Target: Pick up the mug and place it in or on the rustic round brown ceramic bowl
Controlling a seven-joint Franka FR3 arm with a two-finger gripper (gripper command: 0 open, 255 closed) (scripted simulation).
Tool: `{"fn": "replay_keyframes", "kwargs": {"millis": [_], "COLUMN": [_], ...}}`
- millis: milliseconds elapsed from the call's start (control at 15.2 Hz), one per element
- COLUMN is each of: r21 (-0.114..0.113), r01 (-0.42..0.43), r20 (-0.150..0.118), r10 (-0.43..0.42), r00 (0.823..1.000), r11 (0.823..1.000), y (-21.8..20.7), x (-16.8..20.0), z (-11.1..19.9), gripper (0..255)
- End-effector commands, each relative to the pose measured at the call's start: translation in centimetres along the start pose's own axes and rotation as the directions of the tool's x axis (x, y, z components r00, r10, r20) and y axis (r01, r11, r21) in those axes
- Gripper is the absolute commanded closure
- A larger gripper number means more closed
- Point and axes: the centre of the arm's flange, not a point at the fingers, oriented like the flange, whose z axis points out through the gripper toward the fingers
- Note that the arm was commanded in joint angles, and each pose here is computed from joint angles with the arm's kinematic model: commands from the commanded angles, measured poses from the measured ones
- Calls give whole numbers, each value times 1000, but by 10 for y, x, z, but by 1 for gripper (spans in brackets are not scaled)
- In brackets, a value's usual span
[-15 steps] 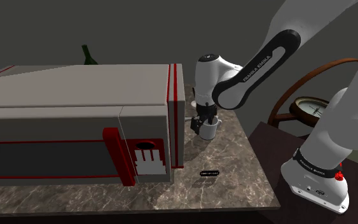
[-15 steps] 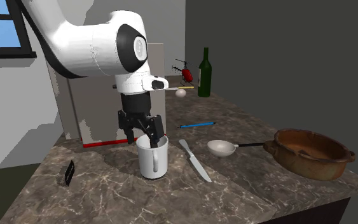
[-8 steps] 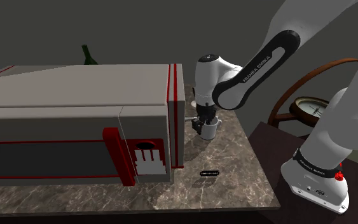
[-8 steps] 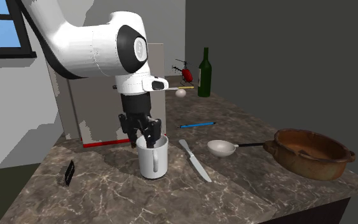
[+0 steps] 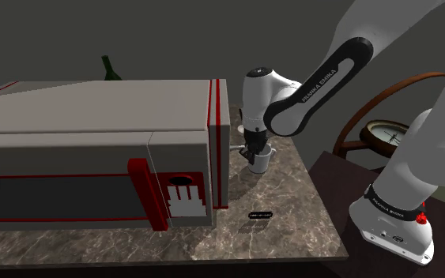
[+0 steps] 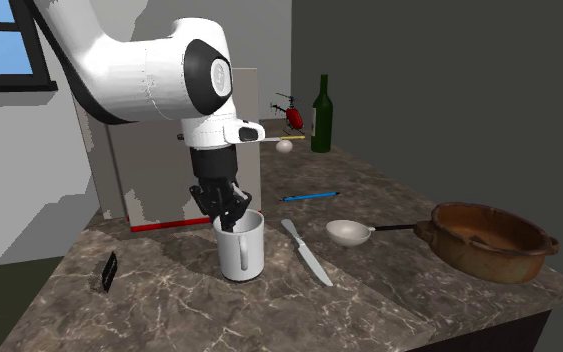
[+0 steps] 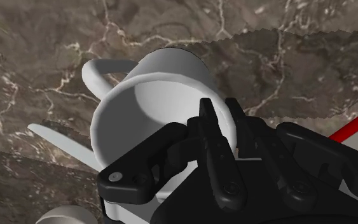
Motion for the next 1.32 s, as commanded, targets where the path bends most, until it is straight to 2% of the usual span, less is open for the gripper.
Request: {"fn": "replay_keyframes", "kwargs": {"millis": [0,1254], "r21": [0,0], "r01": [0,0], "r20": [0,0], "r10": [0,0], "r00": [1000,1000], "r11": [1000,1000], "y": [0,6], "x": [0,0], "z": [0,-100], "gripper": [255,255]}}
